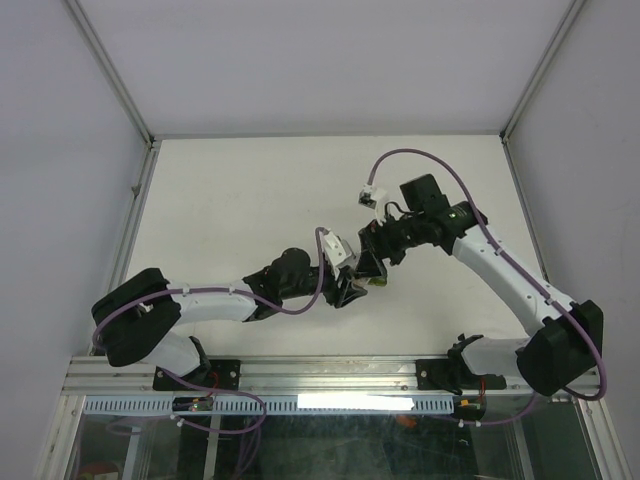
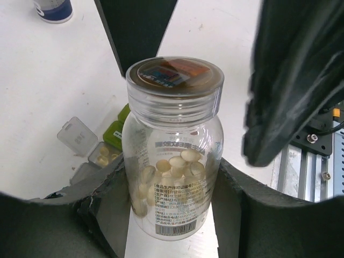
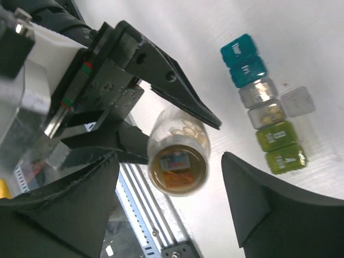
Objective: Sort the pills into containers
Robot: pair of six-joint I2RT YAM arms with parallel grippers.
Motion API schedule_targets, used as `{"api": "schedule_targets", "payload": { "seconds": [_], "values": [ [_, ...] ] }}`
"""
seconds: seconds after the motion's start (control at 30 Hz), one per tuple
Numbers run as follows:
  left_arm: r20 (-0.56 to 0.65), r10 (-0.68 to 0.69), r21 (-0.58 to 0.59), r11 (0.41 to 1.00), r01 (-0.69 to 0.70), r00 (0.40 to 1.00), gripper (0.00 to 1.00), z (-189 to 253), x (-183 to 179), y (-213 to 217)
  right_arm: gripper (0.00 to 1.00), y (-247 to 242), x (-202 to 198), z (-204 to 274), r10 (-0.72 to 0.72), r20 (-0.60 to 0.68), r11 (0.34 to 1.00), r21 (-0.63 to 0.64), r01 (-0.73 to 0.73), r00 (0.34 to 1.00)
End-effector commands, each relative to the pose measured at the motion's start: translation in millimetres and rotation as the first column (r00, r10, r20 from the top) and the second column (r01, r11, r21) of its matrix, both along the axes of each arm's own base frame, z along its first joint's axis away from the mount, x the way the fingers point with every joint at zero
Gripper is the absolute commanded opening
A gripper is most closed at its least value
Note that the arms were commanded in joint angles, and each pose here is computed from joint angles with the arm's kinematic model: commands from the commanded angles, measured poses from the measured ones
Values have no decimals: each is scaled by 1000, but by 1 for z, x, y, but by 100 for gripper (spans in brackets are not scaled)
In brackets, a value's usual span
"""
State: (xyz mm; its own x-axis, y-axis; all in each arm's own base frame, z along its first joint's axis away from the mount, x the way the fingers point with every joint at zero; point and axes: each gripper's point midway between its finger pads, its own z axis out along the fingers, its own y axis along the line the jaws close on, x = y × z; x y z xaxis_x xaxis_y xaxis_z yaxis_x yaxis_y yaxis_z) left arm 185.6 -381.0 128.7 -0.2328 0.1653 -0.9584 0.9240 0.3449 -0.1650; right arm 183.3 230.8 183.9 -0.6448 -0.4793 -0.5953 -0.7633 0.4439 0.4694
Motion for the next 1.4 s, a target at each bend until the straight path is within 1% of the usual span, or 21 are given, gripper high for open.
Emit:
{"api": "schedule_targets", "payload": {
  "seconds": [0.0, 0.03, 0.07, 0.13, 0.23, 0.3, 0.33, 0.37, 0.4, 0.47, 0.53, 0.57, 0.6, 0.7, 0.73, 0.8, 0.93, 1.07, 1.23, 1.37],
  "values": [
    [71, -37, -101, 994, 44, 997, 0, 34, -2, -13, 88, -7, 4, 52, -10, 108, 990, 138, -5, 994],
    [67, -41, -103, 994, 48, 997, 0, 32, -4, -12, 97, -10, 1, 61, -5, 142, 986, 166, -19, 990],
    [63, -47, -107, 993, 53, 997, 0, 31, -6, -11, 99, -15, 0, 65, -16, 166, 984, 178, -14, 986],
    [51, -67, -115, 991, 72, 996, 0, 29, -12, -9, 99, -23, -5, 70, -19, 205, 977, 210, -25, 979],
    [40, -105, -156, 982, 110, 994, 0, 31, -25, -5, 100, -38, -10, 66, -19, 249, 977, 211, -35, 968],
    [49, -150, -207, 966, 157, 988, 0, 42, -37, -1, 99, -40, -19, 66, 34, 298, 971, 216, -102, 954],
    [49, -190, -224, 955, 196, 981, 0, 44, -46, 0, 100, -40, -24, 68, 74, 341, 963, 219, -156, 937],
    [47, -225, -234, 945, 230, 973, 0, 45, -53, 0, 100, -39, -30, 70, 139, 412, 945, 217, -245, 900],
    [41, -256, -239, 936, 258, 966, 0, 46, -59, 0, 99, -39, -40, 71, 195, 454, 922, 217, -320, 869],
    [15, -305, -249, 921, 299, 952, 0, 45, -69, 0, 99, -38, -55, 73, 294, 583, 853, 197, -483, 758],
    [-4, -350, -266, 903, 336, 937, 0, 45, -79, 1, 99, -37, -63, 71, 338, 677, 795, 165, -583, 654],
    [-8, -371, -277, 893, 354, 929, 0, 46, -83, 1, 100, -36, -65, 69, 347, 704, 777, 154, -611, 619],
    [-12, -389, -283, 885, 370, 921, 0, 46, -87, 2, 100, -35, -67, 67, 351, 719, 763, 151, -628, 600],
    [-27, -398, -276, 885, 376, 917, 0, 42, -88, 2, 100, -36, -76, 60, 375, 721, 733, 155, -663, 583],
    [-28, -399, -273, 885, 377, 917, 0, 41, -89, 2, 100, -37, -79, 56, 385, 713, 727, 158, -669, 587],
    [-56, -406, -245, 892, 381, 912, 0, 27, -87, -2, 99, -37, -82, 48, 404, 699, 715, 161, -680, 590],
    [-35, -409, -165, 902, 398, 912, 0, 16, -80, -9, 98, -28, -87, 31, 473, 651, 669, 174, -722, 594],
    [7, -409, -132, 904, 406, 912, 0, 20, -75, -11, 92, -25, -86, 29, 512, 604, 661, 176, -729, 610],
    [56, -420, -146, 894, 423, 906, 0, 31, -80, -12, 87, -20, -82, 30, 491, 615, 671, 184, -718, 617],
    [60, -428, -142, 891, 432, 902, 0, 30, -81, -16, 82, -18, -82, 31, 484, 617, 672, 191, -715, 620]
  ]
}}
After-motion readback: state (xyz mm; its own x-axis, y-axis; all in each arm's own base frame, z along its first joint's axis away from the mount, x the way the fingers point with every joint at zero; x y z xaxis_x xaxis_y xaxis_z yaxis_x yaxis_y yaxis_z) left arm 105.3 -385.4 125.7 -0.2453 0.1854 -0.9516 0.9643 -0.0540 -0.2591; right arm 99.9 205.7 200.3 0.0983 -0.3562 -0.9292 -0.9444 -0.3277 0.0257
